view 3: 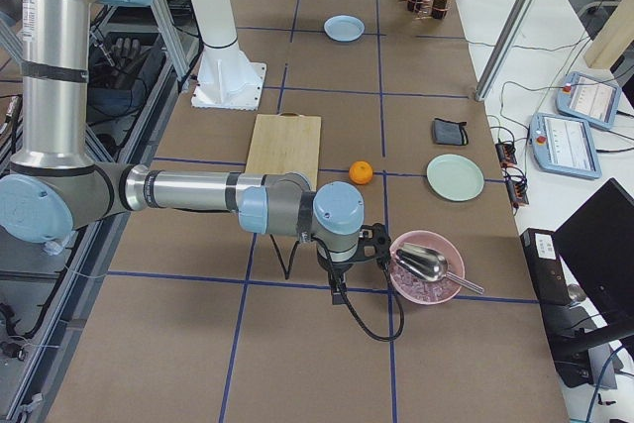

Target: Pick orange to plate

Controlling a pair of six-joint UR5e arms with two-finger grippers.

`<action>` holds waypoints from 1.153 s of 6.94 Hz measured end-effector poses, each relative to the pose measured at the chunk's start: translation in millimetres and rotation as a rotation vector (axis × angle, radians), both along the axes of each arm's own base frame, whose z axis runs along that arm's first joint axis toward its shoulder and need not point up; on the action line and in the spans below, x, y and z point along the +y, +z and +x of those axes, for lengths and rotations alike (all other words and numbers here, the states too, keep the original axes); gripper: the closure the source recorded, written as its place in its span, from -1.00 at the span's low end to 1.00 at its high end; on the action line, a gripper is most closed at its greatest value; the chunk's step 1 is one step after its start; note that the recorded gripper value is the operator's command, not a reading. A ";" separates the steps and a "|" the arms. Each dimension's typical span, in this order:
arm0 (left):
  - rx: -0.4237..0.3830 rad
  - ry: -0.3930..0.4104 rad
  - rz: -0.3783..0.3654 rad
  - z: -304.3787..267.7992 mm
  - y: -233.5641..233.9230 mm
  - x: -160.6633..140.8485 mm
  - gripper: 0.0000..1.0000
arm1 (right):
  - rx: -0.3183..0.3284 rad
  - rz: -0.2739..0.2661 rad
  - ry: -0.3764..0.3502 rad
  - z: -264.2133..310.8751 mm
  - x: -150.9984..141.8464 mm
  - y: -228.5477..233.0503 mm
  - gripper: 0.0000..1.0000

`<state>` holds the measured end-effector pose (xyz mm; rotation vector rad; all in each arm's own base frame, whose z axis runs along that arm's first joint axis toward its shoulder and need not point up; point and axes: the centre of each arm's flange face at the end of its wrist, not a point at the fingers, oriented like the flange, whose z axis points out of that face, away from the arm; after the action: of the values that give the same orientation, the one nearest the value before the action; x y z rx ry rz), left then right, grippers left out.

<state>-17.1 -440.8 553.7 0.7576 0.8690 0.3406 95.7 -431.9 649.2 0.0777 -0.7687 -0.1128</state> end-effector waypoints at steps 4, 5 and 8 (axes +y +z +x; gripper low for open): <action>0.121 -0.029 -0.262 164.3 5.2 25.8 -0.84 | 0.000 -0.002 -0.008 -3.0 0.8 1.5 -1.00; 0.132 -0.067 -0.329 199.4 7.4 34.5 -0.64 | 0.000 -0.002 -0.008 -3.2 0.9 1.7 -1.00; 0.194 -0.165 -0.497 275.5 5.5 58.3 -0.36 | 0.000 -0.001 -0.009 -3.4 0.9 1.8 -1.00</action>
<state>258.4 -382.5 559.3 0.3974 1.0143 -0.0996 92.3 -431.0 650.9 0.0728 -0.7691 -0.1212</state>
